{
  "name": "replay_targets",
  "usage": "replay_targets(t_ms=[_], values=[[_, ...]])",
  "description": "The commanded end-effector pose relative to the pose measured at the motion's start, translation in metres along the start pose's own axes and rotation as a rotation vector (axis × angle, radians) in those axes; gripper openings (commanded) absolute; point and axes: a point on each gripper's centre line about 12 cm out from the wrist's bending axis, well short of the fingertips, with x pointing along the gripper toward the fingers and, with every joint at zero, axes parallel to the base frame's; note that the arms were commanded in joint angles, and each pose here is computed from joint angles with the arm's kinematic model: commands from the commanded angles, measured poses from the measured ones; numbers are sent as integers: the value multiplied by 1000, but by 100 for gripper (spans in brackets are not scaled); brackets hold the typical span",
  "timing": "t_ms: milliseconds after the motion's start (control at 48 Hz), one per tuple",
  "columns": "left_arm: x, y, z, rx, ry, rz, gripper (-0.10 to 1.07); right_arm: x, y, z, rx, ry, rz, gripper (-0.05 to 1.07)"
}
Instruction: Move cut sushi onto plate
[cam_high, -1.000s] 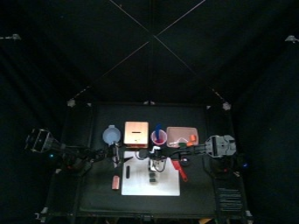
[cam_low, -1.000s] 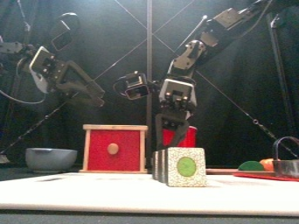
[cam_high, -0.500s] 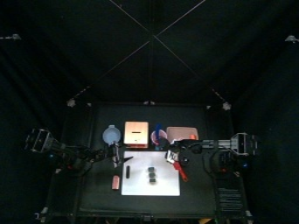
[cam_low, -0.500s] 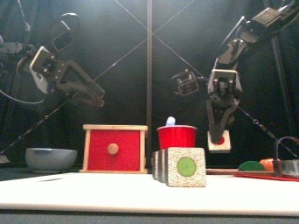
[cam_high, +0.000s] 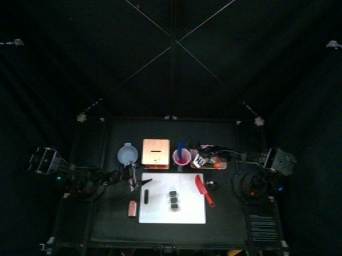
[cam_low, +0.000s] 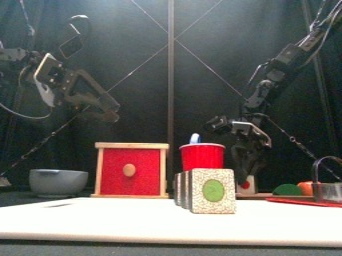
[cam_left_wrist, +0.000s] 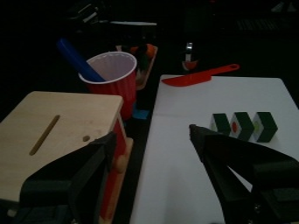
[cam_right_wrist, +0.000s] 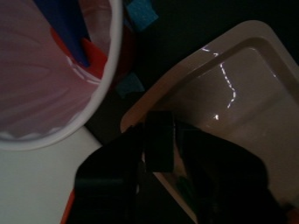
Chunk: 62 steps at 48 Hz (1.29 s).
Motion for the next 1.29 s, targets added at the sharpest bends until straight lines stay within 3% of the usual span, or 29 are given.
replay_targets(t_ms=[0,125,250,375,521,771,1062,1188,1271], values=[[3,-1,10,-13,-31,2,99,-26,12,12,-23,-81,31,98],[3,-1,11,-14,-33,2,99,-46,42,8,-110,-125,84,98],[4,-2,13,-16,-38,2,99,-54,104,-10,-305,-140,170,98],[5,-2,16,-19,-45,2,99,-45,157,-19,-420,-119,238,98],[5,-2,16,-17,-45,2,99,-20,193,-11,-471,-65,246,98],[3,-1,11,-12,-32,2,99,4,215,12,-530,22,200,98],[2,-1,8,-6,-24,1,99,18,217,9,-530,57,184,97],[1,0,6,-6,-19,2,99,26,215,9,-525,63,179,89],[0,0,4,-5,-15,2,99,30,214,5,-525,73,175,78]])
